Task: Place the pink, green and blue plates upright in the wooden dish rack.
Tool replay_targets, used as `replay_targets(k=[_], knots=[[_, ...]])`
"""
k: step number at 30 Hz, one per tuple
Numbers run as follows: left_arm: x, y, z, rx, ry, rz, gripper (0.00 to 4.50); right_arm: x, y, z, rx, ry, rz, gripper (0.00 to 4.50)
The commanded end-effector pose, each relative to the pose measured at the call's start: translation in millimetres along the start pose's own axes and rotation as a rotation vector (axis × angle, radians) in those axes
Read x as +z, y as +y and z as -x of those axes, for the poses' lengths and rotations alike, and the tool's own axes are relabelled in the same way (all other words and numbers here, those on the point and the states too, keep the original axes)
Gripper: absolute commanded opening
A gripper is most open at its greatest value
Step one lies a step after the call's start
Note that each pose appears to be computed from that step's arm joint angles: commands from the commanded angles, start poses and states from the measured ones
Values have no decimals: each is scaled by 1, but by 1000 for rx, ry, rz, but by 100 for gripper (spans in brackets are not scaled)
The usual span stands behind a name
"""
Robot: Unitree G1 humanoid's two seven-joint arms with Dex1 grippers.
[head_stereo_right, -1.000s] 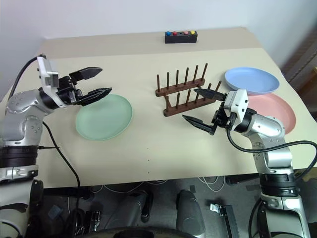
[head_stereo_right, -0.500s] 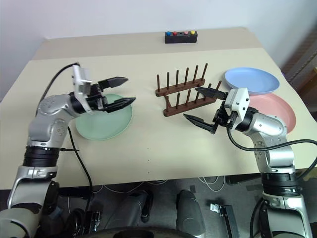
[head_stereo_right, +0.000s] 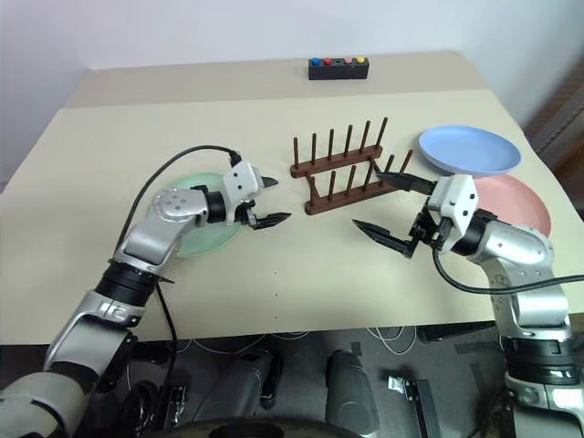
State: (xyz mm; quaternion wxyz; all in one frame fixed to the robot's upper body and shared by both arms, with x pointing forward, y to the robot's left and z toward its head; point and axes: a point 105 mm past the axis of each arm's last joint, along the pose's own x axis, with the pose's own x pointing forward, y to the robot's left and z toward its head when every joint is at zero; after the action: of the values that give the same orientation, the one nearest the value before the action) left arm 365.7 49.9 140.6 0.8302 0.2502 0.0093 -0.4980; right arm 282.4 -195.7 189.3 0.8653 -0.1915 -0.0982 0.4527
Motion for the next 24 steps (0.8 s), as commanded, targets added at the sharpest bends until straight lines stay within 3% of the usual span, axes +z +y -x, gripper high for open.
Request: replay_targets(k=[1, 9, 15, 24], knots=[[10, 2, -9, 17, -24, 9, 399, 14, -1, 8, -27, -16, 54, 446], [-7, -8, -29, -12, 77, 231, 399, 12, 0, 20, -73, 25, 47, 446], [2, -23, -48, -56, 59, 213, 399, -13, 10, 42, -74, 208, -111, 446], [5, -22, -57, -41, 47, 230, 399, -22, 17, 53, -149, 277, -252, 446]])
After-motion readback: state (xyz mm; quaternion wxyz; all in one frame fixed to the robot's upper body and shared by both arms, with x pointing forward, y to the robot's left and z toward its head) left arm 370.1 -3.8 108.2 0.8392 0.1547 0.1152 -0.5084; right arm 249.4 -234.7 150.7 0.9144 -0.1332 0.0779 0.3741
